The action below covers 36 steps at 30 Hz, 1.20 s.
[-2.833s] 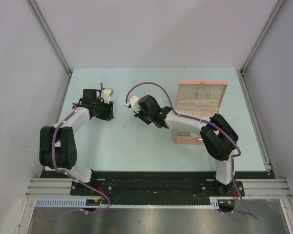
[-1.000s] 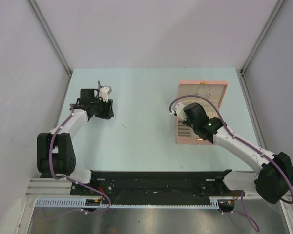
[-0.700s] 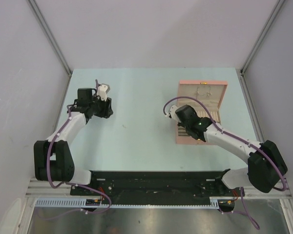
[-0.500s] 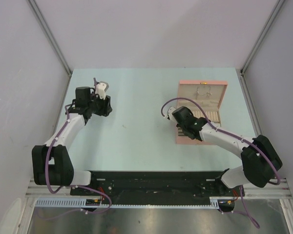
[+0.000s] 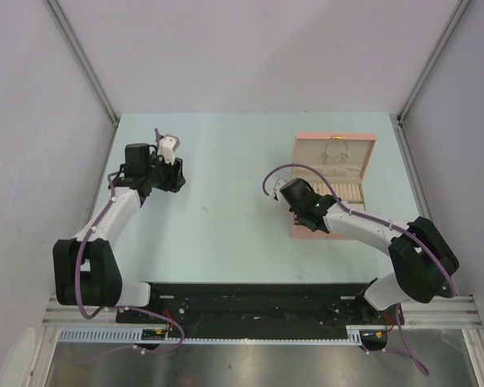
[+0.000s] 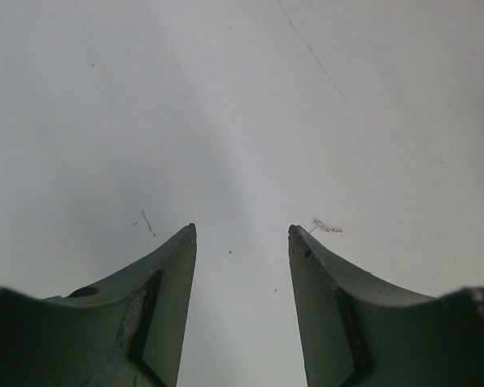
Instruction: Organize the mixed jewelry
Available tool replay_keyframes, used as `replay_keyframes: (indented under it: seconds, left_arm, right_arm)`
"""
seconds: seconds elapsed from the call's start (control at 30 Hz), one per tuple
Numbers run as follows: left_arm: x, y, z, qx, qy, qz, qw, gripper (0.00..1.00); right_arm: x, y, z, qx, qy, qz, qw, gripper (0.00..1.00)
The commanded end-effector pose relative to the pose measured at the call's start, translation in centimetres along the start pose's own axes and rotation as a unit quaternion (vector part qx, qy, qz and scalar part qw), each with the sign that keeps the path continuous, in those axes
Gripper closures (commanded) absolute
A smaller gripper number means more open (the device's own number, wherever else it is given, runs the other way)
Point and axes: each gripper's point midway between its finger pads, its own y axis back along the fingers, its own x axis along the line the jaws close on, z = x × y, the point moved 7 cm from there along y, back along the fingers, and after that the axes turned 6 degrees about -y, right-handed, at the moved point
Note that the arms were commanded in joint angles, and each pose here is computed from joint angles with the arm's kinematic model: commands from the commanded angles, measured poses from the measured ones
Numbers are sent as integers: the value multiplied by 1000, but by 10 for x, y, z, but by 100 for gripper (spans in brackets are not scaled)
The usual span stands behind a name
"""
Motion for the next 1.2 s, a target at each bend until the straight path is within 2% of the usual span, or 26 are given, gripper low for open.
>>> replay_keyframes:
  seconds: [0.0, 1.17]
  left_arm:
    - [5, 1, 11, -22, -5, 10, 1000, 45]
    - [8, -1, 10, -19, -2, 22, 1000, 45]
  right_arm:
    - [-3, 2, 4, -7, -3, -14, 1000, 100]
    - [0, 13, 3, -22, -6, 13, 1000, 100]
